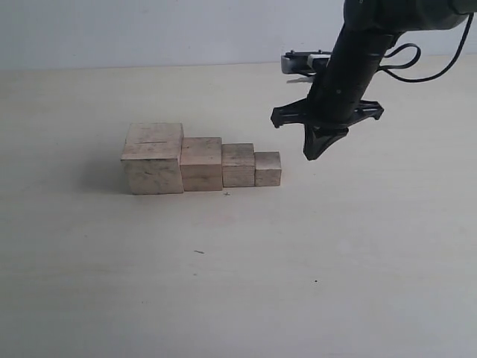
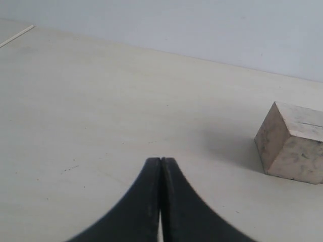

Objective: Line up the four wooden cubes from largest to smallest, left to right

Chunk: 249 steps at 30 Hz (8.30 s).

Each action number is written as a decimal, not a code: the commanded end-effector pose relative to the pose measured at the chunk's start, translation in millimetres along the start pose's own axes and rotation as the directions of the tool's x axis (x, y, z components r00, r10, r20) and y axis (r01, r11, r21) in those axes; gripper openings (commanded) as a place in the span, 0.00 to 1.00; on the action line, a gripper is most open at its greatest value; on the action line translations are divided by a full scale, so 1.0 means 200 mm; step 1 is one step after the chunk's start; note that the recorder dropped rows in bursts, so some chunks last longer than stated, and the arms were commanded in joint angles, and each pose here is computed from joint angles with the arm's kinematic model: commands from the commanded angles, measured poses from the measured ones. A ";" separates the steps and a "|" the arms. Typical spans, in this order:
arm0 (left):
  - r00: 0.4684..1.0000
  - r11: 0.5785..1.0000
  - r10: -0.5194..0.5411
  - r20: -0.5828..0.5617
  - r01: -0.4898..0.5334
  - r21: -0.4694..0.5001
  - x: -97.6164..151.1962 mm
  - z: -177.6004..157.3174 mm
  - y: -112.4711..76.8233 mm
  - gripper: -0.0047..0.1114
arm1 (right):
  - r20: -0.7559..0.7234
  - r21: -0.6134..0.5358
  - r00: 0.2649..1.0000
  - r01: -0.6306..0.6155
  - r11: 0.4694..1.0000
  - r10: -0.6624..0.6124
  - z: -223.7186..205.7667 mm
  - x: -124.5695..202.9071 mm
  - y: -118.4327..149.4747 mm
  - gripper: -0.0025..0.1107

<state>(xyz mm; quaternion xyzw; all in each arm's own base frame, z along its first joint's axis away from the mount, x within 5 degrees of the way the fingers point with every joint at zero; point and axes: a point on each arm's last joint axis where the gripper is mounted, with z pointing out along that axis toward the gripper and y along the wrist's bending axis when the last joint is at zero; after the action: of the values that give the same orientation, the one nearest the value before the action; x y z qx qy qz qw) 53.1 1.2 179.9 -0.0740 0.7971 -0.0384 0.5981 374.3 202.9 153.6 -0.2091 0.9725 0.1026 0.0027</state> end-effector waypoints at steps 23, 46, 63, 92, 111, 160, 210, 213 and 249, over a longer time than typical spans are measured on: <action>1.000 1.000 0.003 0.007 -0.003 0.007 0.00 0.00 0.00 0.04 | 0.021 -0.155 1.000 0.020 0.988 -0.017 0.13 -0.04 0.04 0.02; 1.000 1.000 0.003 0.007 -0.003 0.007 0.00 0.00 0.00 0.04 | 0.022 -0.155 0.999 0.031 0.987 -0.028 0.13 -0.04 0.04 0.02; 1.000 1.000 0.003 0.007 -0.003 0.007 0.00 0.00 0.00 0.04 | 0.027 -0.171 0.999 0.037 0.985 -0.032 0.13 -0.04 0.05 0.02; 1.000 1.000 0.003 0.007 -0.003 0.007 0.00 0.00 0.00 0.04 | 0.252 -0.002 0.968 0.017 1.000 -0.016 -0.15 -0.03 0.03 0.02; 1.000 1.000 0.003 0.007 -0.003 0.007 0.00 0.00 0.00 0.04 | 0.633 -0.012 0.773 -0.024 1.000 0.026 -0.50 0.78 0.04 0.02; 1.000 1.000 0.003 0.007 -0.003 0.007 0.00 0.00 0.00 0.04 | 0.990 0.118 0.100 -0.226 0.967 -0.098 -1.22 1.83 0.06 0.02; 1.000 1.000 0.003 0.007 -0.003 0.007 0.00 0.00 0.00 0.04 | 0.968 0.144 0.249 -0.426 0.893 -0.037 -0.29 1.87 -0.22 0.02; 1.000 1.000 0.003 0.007 -0.003 0.007 0.00 0.00 0.00 0.04 | 0.968 0.146 0.250 -0.426 0.893 -0.039 -0.29 1.87 -0.22 0.02; 1.000 1.000 0.003 0.007 -0.003 0.007 0.00 0.00 0.00 0.04 | 0.968 0.142 0.248 -0.426 0.893 -0.036 -0.29 1.87 -0.22 0.02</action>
<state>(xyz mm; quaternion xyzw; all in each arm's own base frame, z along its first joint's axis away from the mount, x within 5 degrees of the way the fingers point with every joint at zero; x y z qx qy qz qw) 53.1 1.2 179.9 -0.0741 0.7972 -0.0384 0.5979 53.8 0.0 183.2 0.0315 0.7918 0.0206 0.6096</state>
